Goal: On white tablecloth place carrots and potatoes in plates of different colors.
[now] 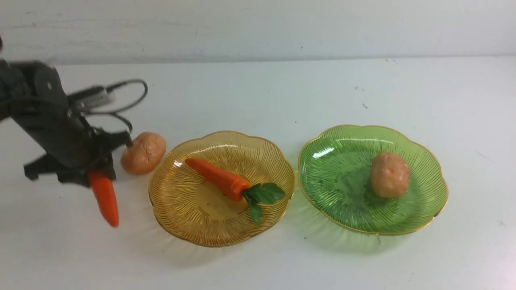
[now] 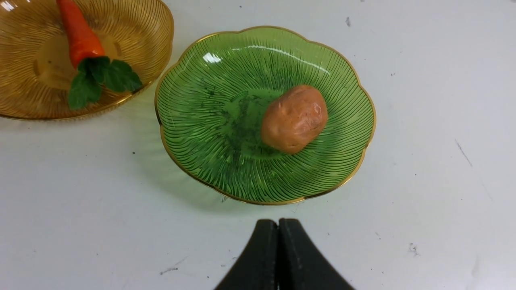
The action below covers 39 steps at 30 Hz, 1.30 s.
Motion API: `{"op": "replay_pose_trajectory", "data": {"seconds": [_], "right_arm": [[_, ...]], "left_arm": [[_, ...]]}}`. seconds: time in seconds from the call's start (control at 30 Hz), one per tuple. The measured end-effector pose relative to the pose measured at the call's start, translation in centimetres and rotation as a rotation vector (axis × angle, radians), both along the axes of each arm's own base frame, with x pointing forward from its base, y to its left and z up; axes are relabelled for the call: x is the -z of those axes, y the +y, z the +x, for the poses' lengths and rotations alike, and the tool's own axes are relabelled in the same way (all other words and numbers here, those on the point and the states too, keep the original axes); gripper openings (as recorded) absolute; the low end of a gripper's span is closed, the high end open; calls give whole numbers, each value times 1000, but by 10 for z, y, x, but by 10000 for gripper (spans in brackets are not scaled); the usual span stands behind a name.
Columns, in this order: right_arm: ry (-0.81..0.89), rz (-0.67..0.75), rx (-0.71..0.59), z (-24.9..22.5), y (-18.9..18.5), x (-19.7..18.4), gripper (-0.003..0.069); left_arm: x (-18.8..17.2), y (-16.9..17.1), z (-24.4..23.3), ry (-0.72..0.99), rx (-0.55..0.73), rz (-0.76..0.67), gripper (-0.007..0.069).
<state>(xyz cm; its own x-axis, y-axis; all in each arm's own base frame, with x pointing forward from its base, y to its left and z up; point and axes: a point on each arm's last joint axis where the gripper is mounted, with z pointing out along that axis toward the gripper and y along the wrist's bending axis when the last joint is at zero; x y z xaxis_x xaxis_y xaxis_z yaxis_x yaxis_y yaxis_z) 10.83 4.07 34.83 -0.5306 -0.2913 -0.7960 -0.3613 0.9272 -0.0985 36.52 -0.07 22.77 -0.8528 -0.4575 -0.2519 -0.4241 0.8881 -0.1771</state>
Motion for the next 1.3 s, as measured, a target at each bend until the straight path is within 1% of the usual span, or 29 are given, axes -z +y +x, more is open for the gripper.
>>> {"op": "replay_pose_trajectory", "data": {"seconds": [0.1, 0.13, 0.17, 0.23, 0.3, 0.4, 0.47, 0.53, 0.63, 0.67, 0.73, 0.77, 0.83, 0.87, 0.9, 0.93, 0.97, 1.03, 1.13, 1.27, 1.3], "right_arm": [[2, 6, 5, 0, 0, 0, -15], [4, 13, 10, 0, 0, 0, -15], [3, 17, 12, 0, 0, 0, -15], [-1, 20, 12, 0, 0, 0, -15], [-3, 21, 12, 0, 0, -1, -15], [-4, 22, 12, 0, 0, -1, -15], [-4, 23, 13, 0, 0, -1, -15], [-7, 22, 12, 1, 0, -1, -15], [-28, 29, 9, 2, 1, -3, -15], [-33, 31, 8, 2, 1, -3, -15], [-35, 32, 8, 2, 1, -3, -15], [-37, 33, 7, 2, 1, -3, -15], [-39, 33, 8, 2, 1, -3, -15], [-39, 34, 7, 2, 1, -4, -15], [-39, 34, 7, 2, 1, -4, -15], [-39, 35, 8, 2, 1, -4, -15], [-39, 35, 8, 2, 1, -4, -15], [-39, 36, 9, 2, 1, -4, -15], [-39, 36, 9, 2, 1, -4, -15], [-38, 37, 10, 2, 1, -4, -15], [-38, 37, 10, 2, 1, -4, -15]], "left_arm": [[-64, -7, 6, -132, 25, -9, 239], [-72, -14, 7, -154, 46, -15, 239], [-75, -27, 7, -163, 78, -25, 239], [-60, -69, 11, -136, 190, -43, 248], [-45, -91, 15, -127, 238, -51, 267], [-26, -115, 22, -128, 267, -73, 307], [-10, -125, 27, -109, 267, -96, 398], [0, -129, 28, -77, 270, -118, 514], [1, -128, 26, -31, 330, -119, 633], [-4, -127, 27, -22, 350, -113, 652], [-23, -114, 34, -21, 368, -64, 629], [-35, -104, 38, -22, 365, -29, 585], [-59, -76, 45, -24, 358, 46, 421], [-66, -66, 47, -27, 361, 70, 306], [-71, -52, 51, -33, 372, 99, 169], [-71, -40, 55, -39, 394, 123, 89], [-68, -34, 58, -35, 403, 131, 50], [-61, -27, 63, -26, 416, 138, 22], [-44, -26, 69, 11, 428, 135, 34], [-31, -27, 74, 36, 432, 128, 112], [-29, -27, 75, 39, 432, 126, 155]]}}
